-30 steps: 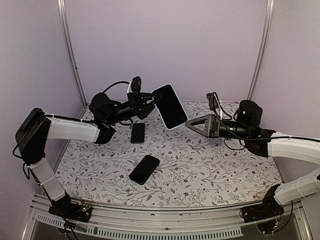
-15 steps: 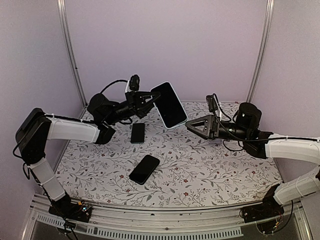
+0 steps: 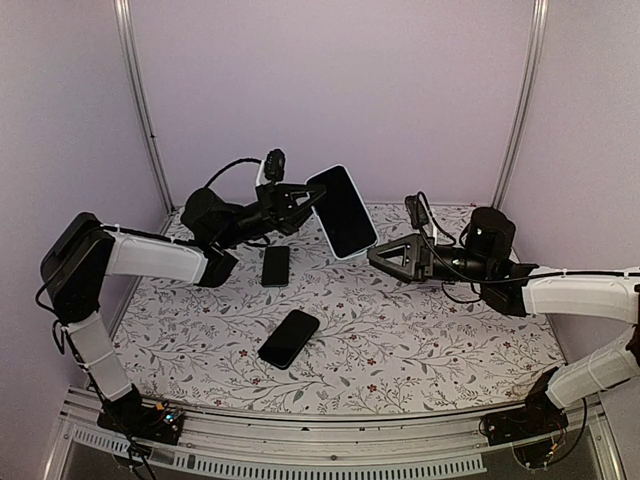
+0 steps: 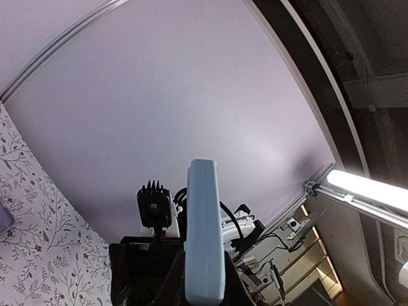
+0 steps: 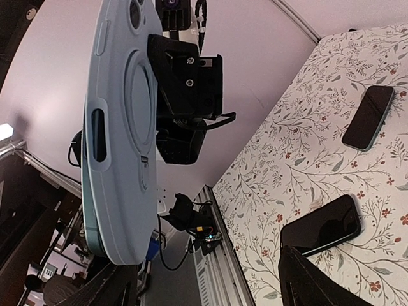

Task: Take the phone out of the phone case
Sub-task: Remove the bottom right corner of the phone case from the phone.

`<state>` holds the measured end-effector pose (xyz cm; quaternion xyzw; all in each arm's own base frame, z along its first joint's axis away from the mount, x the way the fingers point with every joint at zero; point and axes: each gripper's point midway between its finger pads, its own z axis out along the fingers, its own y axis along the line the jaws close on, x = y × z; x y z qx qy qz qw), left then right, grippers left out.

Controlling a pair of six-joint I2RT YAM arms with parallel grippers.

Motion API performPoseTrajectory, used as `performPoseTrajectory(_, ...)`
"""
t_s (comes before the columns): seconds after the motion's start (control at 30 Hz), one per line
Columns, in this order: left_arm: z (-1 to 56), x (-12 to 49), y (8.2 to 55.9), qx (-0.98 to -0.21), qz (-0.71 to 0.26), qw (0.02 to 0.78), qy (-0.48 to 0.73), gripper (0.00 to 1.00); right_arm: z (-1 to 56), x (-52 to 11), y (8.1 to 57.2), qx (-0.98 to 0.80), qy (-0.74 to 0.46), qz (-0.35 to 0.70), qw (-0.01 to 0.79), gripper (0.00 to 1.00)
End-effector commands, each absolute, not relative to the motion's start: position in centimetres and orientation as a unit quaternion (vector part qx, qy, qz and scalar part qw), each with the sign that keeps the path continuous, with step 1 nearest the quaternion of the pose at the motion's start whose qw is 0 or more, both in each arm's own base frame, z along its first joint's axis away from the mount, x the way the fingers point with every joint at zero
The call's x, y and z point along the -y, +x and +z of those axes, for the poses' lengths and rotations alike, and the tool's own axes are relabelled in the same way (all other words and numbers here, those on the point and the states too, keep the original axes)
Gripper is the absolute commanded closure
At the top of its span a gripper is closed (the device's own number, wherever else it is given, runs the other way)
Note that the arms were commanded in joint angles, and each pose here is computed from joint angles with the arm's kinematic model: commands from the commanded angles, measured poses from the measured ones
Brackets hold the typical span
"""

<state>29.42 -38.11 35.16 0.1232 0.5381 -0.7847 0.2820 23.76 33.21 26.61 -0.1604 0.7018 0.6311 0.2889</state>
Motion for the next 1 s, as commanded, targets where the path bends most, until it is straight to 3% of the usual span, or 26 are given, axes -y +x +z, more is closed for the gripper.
performPoseTrajectory(0.0,41.2,38.2,23.9,-0.438,-0.824,0.29,0.211,1.0,24.9,-32.6,26.0,-0.73,-0.107,0.606,0.297,0.24)
performPoseTrajectory(0.43,41.3,38.9,23.1,-0.434,-0.824,0.288,0.225,1.0,26.1,-32.5,26.4,-0.723,-0.093,0.609,0.311,0.28)
performPoseTrajectory(0.97,37.7,36.5,28.7,-0.509,-0.793,0.321,0.096,1.0,30.2,-30.2,22.1,-0.675,-0.174,0.605,0.384,0.2)
